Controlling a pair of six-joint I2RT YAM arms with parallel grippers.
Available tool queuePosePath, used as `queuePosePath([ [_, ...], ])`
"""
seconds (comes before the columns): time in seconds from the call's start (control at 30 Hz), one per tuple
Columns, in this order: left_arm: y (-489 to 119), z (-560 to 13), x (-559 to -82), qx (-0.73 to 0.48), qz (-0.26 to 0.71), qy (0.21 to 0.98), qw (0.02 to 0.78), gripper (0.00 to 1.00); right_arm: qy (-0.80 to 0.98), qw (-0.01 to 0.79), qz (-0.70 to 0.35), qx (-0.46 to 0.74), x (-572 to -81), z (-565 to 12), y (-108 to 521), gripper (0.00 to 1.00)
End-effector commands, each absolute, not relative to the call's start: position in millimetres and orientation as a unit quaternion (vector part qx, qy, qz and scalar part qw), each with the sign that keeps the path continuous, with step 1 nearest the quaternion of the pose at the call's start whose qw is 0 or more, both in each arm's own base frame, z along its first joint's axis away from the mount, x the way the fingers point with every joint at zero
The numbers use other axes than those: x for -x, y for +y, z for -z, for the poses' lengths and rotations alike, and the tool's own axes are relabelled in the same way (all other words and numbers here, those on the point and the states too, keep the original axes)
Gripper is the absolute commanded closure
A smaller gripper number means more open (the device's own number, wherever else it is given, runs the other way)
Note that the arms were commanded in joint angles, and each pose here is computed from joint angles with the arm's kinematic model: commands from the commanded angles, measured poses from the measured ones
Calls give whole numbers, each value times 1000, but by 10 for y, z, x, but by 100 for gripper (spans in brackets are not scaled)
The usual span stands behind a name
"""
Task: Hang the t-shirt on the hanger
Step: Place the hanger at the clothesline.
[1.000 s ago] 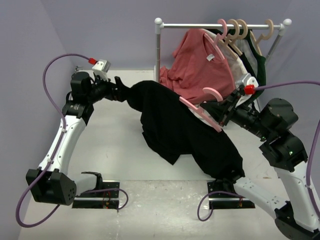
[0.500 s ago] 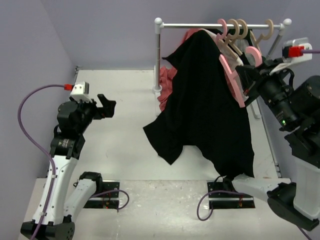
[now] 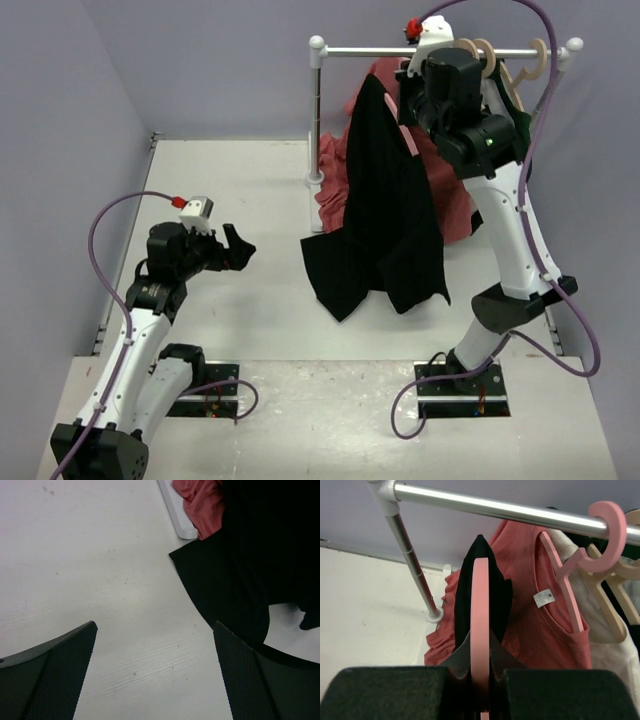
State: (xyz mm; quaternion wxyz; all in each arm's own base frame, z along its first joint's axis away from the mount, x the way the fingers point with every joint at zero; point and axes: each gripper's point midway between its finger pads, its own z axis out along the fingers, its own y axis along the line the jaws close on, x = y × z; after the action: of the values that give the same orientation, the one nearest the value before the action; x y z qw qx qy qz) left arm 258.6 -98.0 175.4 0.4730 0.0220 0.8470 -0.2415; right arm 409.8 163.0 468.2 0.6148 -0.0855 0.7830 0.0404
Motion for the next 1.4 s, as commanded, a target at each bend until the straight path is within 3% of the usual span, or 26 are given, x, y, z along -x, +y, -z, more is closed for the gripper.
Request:
queuePosePath([
  [0.0, -1080, -1960, -2600, -54, 258, 822, 506, 0, 725, 679, -86, 82, -4235, -5175, 1653, 100],
  [0.27, -1188, -1957, -2544, -71, 267, 821, 500, 0, 699, 701, -119, 76, -4675, -5248, 1629, 100],
  [0.77, -1222, -2075, -2481, -84, 273, 808, 516, 0, 694, 704, -127, 83, -5416, -4802, 1824, 100],
  [1.37, -1310, -2075, -2429, -100, 282, 806, 510, 0, 673, 727, -126, 52, -5696, -4794, 1841, 100],
])
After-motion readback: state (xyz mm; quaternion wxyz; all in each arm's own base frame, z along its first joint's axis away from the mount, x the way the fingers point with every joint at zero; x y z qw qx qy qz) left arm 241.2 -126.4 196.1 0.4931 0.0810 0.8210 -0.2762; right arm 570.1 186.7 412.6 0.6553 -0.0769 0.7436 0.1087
